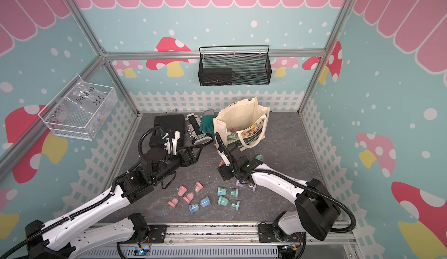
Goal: Put the hourglass into the canvas bag
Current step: Pick up the hourglass from the center of the board.
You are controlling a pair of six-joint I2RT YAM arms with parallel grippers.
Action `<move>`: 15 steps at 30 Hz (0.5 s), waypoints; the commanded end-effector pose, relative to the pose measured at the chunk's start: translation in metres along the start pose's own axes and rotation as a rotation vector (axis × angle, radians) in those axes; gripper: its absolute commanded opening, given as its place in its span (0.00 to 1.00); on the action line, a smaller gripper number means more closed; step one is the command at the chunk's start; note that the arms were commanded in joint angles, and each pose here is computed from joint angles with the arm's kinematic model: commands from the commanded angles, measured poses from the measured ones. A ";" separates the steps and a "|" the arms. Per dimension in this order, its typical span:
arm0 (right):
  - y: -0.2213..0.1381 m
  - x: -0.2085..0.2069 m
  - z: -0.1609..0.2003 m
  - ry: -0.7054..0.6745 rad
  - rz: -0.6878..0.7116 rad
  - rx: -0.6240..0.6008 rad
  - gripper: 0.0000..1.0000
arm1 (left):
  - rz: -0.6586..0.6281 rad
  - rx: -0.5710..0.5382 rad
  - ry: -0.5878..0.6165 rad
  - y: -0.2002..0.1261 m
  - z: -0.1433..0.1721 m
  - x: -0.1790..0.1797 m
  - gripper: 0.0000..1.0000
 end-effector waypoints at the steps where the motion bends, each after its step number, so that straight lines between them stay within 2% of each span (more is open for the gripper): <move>1: 0.012 -0.002 -0.008 -0.005 0.031 -0.054 0.78 | -0.035 -0.040 -0.053 -0.005 -0.013 0.000 0.99; 15: 0.058 -0.011 -0.008 -0.034 0.132 -0.022 0.73 | -0.072 -0.060 -0.050 -0.010 -0.019 0.003 0.99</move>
Point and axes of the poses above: each gripper's point midway between its finger pads, its own y axis out along the fingers, its own x axis along the line the jaws close on, z = x × y, the point moved 5 cm from there along -y, back along the fingers, and after that the axes turned 13 degrees about y, right-handed, at the moved point
